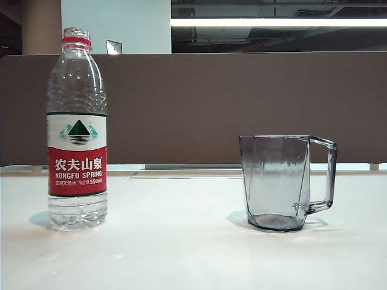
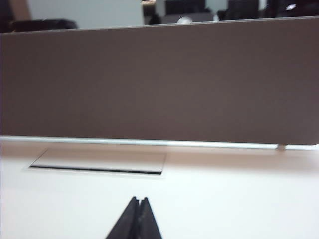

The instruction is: Pick up the mineral water bottle with the left hand on the table and pour water into the mug until it's half full.

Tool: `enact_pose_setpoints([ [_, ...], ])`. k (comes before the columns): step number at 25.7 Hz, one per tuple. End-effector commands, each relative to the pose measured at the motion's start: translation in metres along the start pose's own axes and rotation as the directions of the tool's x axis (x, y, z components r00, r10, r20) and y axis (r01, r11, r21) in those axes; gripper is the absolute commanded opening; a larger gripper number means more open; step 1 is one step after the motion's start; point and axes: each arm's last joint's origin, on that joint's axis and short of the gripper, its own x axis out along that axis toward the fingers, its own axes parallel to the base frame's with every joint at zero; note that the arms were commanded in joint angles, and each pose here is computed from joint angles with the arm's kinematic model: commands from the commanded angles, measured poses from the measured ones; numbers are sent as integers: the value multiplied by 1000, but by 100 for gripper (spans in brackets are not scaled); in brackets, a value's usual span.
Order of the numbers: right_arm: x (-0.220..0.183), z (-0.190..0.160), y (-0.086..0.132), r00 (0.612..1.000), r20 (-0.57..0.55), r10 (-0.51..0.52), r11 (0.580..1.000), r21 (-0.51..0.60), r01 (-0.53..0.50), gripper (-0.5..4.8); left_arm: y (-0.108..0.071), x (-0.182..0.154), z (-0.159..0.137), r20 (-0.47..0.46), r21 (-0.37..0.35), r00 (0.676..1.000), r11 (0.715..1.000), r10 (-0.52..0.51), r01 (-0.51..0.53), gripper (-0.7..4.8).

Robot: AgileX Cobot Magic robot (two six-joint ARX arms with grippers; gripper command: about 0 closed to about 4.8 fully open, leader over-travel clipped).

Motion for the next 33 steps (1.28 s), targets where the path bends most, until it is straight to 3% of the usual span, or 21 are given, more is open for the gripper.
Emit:
enact_pose_setpoints([
  [1, 2, -1, 7, 995, -43, 90, 996, 15, -89, -3, -11, 12, 7, -24, -7, 996, 996, -87, 87, -5],
  [6, 0, -5, 28, 981, -84, 174, 985, 24, -172, -4, -34, 22, 1, -71, -12, 984, 987, -161, 160, -4],
  [8, -1, -5, 33, 978, -83, 191, 982, 24, -190, -4, -37, 21, 1, -77, -13, 981, 984, -178, 178, 51],
  [11, -3, -6, 42, 970, -89, 224, 975, 24, -223, -4, -39, 20, 1, -80, -15, 976, 979, -204, 204, 283],
  [13, -4, -7, 45, 966, -101, 238, 971, 23, -237, -4, -39, 19, 2, -75, -15, 974, 976, -216, 215, 475],
  [17, -7, -9, 51, 964, -119, 240, 971, 16, -239, -4, -40, 17, 2, -69, -8, 963, 966, -259, 259, 479],
  [20, -9, -9, 54, 953, -125, 275, 961, 18, -275, -4, -45, 20, -6, -139, 15, 906, 914, -400, 405, 479],
  [27, -13, -15, 60, 921, -195, 336, 940, 8, -341, -4, -46, 40, -28, -262, 34, 882, 909, -392, 415, 479],
  [33, -14, -17, 61, 915, -209, 344, 936, 6, -351, -4, -47, 58, -35, -262, 33, 881, 909, -393, 415, 479],
])
